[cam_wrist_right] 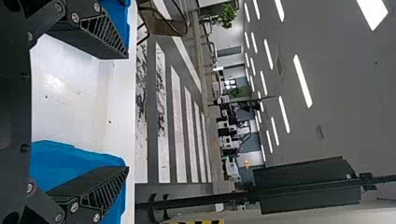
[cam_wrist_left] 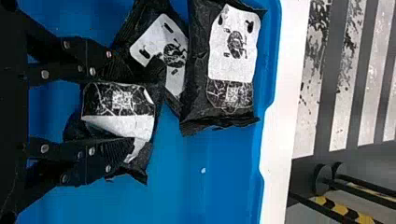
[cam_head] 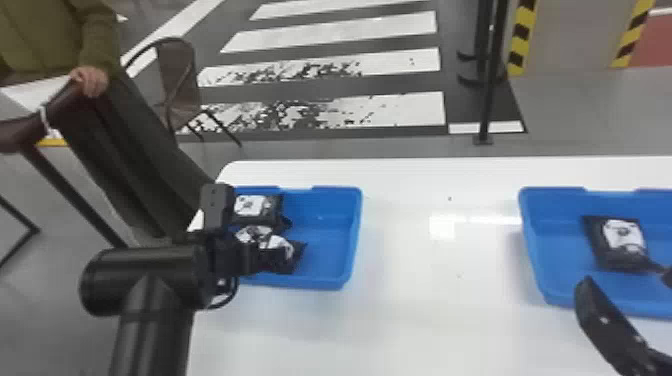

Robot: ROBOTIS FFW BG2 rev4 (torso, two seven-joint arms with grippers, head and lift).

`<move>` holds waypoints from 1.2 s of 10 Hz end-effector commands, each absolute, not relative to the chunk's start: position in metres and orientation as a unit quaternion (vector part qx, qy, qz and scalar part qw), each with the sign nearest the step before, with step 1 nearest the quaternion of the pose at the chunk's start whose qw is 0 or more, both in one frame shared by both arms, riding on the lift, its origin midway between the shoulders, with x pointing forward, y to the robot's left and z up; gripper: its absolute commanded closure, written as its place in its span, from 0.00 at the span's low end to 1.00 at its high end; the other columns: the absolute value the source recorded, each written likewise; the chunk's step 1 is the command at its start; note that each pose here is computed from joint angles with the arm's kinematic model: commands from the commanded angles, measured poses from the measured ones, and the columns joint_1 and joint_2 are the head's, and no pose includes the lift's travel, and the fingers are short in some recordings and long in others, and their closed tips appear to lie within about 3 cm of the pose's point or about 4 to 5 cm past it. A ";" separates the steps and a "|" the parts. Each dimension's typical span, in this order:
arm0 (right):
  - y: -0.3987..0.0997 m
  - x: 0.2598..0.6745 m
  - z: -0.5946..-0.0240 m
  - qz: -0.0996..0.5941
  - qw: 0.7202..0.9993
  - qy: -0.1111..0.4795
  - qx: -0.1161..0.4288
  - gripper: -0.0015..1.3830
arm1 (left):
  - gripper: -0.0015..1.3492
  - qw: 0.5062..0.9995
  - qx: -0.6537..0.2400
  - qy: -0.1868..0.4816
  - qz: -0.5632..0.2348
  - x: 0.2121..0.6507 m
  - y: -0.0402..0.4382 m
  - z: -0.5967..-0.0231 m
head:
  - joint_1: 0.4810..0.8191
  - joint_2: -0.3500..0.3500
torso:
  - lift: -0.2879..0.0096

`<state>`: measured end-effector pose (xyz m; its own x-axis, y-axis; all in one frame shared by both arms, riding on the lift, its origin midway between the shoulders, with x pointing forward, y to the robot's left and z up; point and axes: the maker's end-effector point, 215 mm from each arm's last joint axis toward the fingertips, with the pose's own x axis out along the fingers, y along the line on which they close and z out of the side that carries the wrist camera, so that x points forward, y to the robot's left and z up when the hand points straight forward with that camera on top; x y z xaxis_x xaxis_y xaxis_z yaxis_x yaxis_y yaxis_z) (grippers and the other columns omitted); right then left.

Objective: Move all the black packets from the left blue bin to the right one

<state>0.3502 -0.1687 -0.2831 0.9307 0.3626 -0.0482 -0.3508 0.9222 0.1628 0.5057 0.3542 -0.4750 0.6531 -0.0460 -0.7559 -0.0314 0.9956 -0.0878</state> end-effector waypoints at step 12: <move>-0.107 0.437 -0.295 0.302 0.931 0.039 0.203 0.14 | 0.89 0.905 -0.197 0.222 -0.306 0.439 0.119 -0.330 | 0.63 0.59 | 0.50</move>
<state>0.4308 -0.1082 -0.2928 0.8166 0.5747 0.0549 -0.5457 0.7374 0.3981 0.4429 0.1321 -0.3323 0.7311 -0.6158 -0.2938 0.4468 0.7576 -0.4759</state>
